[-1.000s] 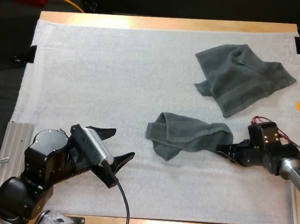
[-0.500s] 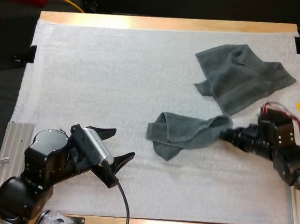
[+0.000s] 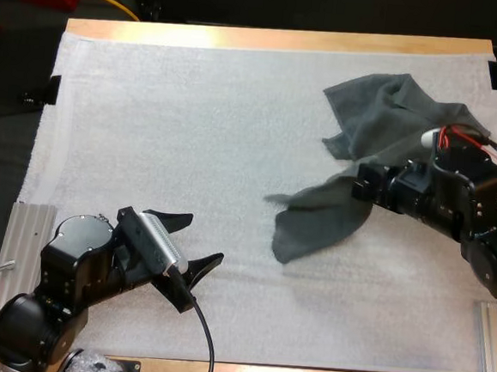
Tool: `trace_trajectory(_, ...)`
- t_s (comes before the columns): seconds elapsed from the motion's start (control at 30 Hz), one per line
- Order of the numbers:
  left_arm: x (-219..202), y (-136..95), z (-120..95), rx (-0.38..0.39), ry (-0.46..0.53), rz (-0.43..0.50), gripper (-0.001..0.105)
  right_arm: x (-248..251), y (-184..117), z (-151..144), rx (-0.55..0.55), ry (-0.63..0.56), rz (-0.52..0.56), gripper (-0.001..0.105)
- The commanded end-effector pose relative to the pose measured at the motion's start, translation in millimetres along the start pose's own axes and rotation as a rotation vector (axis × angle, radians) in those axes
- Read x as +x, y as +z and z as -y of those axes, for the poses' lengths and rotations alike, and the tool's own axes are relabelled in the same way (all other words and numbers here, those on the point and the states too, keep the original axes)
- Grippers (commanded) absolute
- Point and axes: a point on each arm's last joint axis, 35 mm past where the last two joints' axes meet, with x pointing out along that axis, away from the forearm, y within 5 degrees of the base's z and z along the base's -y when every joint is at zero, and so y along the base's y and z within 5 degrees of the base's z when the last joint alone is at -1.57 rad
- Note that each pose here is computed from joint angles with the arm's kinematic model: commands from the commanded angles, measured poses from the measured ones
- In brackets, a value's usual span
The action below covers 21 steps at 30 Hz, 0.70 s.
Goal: Pick towel from pile, fold and stack
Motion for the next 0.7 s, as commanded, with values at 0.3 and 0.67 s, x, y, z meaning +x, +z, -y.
trace_trajectory(0.3, -1, 2, 2, 0.0, -0.01, 0.008, 0.069, -29, 35, -40, -0.081, 0.091, 0.127, 0.001)
trace_trajectory(0.67, -1, 2, 2, -0.002, -0.01, 0.008, 0.069, -26, 64, -78, -0.137, 0.196, 0.185, 0.001)
